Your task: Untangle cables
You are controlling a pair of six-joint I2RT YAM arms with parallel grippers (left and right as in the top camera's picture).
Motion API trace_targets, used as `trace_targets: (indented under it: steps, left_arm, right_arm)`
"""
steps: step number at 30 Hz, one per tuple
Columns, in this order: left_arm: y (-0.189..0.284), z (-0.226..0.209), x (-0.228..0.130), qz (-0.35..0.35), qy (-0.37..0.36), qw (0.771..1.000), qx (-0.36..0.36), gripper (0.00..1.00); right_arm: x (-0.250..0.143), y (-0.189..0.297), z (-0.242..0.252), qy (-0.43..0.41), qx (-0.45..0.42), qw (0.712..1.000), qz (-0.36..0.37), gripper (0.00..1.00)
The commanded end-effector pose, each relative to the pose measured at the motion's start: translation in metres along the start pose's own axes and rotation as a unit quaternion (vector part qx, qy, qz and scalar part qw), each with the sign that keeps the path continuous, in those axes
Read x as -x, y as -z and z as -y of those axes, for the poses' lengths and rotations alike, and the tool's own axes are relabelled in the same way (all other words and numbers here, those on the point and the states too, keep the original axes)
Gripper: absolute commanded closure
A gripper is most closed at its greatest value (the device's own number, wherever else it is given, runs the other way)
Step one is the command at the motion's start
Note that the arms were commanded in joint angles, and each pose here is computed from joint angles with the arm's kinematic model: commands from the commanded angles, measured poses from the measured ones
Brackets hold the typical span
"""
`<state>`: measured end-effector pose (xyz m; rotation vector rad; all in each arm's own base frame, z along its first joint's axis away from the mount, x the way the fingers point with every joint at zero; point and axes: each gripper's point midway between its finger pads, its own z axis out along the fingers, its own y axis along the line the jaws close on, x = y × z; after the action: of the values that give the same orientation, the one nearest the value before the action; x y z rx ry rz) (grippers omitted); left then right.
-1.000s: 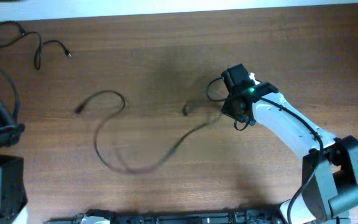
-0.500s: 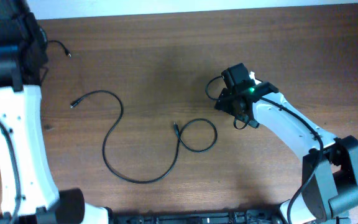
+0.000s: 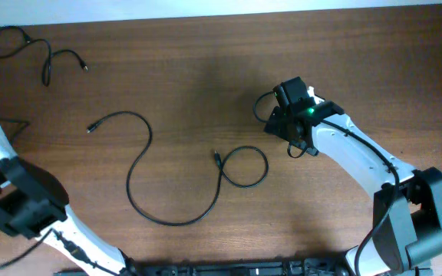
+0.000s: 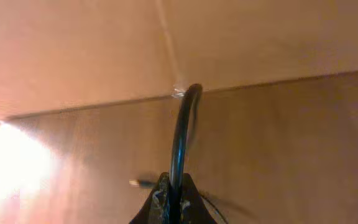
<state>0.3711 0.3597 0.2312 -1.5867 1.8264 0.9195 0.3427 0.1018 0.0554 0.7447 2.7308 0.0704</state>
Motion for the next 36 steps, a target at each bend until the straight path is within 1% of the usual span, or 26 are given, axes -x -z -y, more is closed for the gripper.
trace_targets:
  steps: [1,3,5,6,9,10,12,13,15,16,17,18,19,21,22,23,24,25,26,27,28,29,30,32,34,36]
  left_arm:
    - [-0.027,-0.018,-0.001,0.045,-0.046,0.992,0.105,1.00]
    - [-0.055,-0.013,-0.020,0.026,-0.084,0.988,0.124,1.00]
    - [-0.074,-0.005,-0.039,0.010,-0.134,0.982,0.132,0.91]
    - [-0.087,-0.001,-0.054,-0.003,-0.156,0.978,0.139,0.83]
    - [-0.104,0.005,-0.077,-0.025,-0.198,0.969,0.144,0.78]
    - [-0.107,0.005,-0.081,-0.028,-0.204,0.968,0.146,0.64]
    - [-0.107,0.008,-0.075,-0.024,-0.233,0.962,0.141,0.28]
    - [-0.104,0.011,-0.067,-0.020,-0.242,0.960,0.137,0.14]
    - [-0.090,0.016,-0.046,-0.009,-0.221,0.968,0.118,0.11]
    - [-0.081,0.029,-0.042,-0.024,-0.200,0.977,0.064,0.05]
    - [-0.063,0.053,-0.044,-0.061,-0.153,0.986,-0.039,0.00]
    - [-0.042,0.073,-0.047,-0.096,-0.122,0.980,-0.124,0.01]
    - [-0.030,0.087,-0.053,-0.120,-0.116,0.970,-0.178,0.01]
    - [-0.034,0.082,-0.067,-0.143,-0.122,0.967,-0.170,0.01]
    - [-0.036,0.079,-0.077,-0.159,-0.128,0.965,-0.167,0.04]
    - [-0.036,0.075,-0.089,-0.181,-0.137,0.960,-0.166,0.14]
    - [-0.035,0.069,-0.099,-0.201,-0.148,0.955,-0.158,0.34]
    - [-0.036,0.065,-0.107,-0.212,-0.155,0.953,-0.151,0.42]
    - [-0.040,0.060,-0.116,-0.221,-0.162,0.951,-0.142,0.37]
    - [-0.046,0.056,-0.124,-0.229,-0.165,0.950,-0.132,0.49]
    - [-0.055,0.052,-0.131,-0.229,-0.169,0.951,-0.121,0.75]
    - [-0.063,0.046,-0.133,-0.217,-0.175,0.955,-0.099,0.85]
    - [-0.073,0.036,-0.134,-0.200,-0.184,0.960,-0.067,1.00]
    - [-0.089,0.028,-0.143,-0.181,-0.193,0.964,-0.036,1.00]
    - [-0.104,0.032,-0.160,-0.168,-0.234,0.956,-0.048,1.00]
    - [-0.111,0.004,-0.127,-0.074,-0.261,0.960,0.073,1.00]
  right_arm:
    - [-0.002,-0.004,0.004,-0.001,-0.011,1.000,0.001,0.02]
    - [-0.001,-0.004,0.003,-0.002,-0.009,1.000,0.002,0.02]
    - [-0.001,-0.004,0.003,-0.002,-0.009,1.000,0.002,0.02]
    - [-0.001,-0.004,0.003,-0.002,-0.009,1.000,0.003,0.02]
    - [0.000,-0.004,0.002,-0.002,-0.007,1.000,0.005,0.02]
    - [-0.001,-0.004,0.002,-0.002,-0.007,1.000,0.004,0.02]
    - [-0.001,-0.009,0.002,-0.003,-0.002,1.000,0.008,0.02]
    - [-0.002,-0.013,0.002,-0.004,0.003,1.000,0.012,0.02]
    - [-0.005,-0.017,0.005,-0.004,0.002,1.000,0.011,0.02]
    - [-0.005,-0.017,0.005,-0.004,0.002,1.000,0.011,0.02]
    - [-0.005,-0.017,0.005,-0.004,0.002,1.000,0.011,0.00]
    - [-0.005,-0.017,0.005,-0.004,0.002,1.000,0.011,0.00]
    - [-0.005,-0.017,0.005,-0.004,0.002,1.000,0.011,0.00]
    - [-0.005,-0.017,0.005,-0.004,0.002,1.000,0.011,0.01]
    - [-0.005,-0.017,0.005,-0.004,0.002,1.000,0.011,0.01]
    - [-0.005,-0.017,0.005,-0.004,0.002,1.000,0.011,0.01]
    - [-0.005,-0.017,0.004,-0.004,0.002,1.000,0.012,0.01]
    - [-0.004,-0.017,0.004,-0.004,0.004,1.000,0.013,0.01]
    - [-0.004,-0.017,0.003,-0.004,0.004,1.000,0.014,0.01]
    - [-0.004,-0.017,0.003,-0.004,0.004,1.000,0.014,0.01]
    - [-0.004,-0.017,0.003,-0.001,0.004,1.000,0.013,0.01]
    - [-0.004,-0.017,0.003,-0.001,0.005,1.000,0.013,0.01]
    - [-0.004,-0.017,0.003,-0.001,0.005,1.000,0.013,0.01]
    - [-0.004,-0.017,0.003,-0.001,0.005,1.000,0.014,0.01]
    - [-0.004,-0.017,0.003,-0.001,0.005,1.000,0.014,0.01]
    - [-0.004,-0.017,0.003,-0.001,0.005,1.000,0.014,0.01]
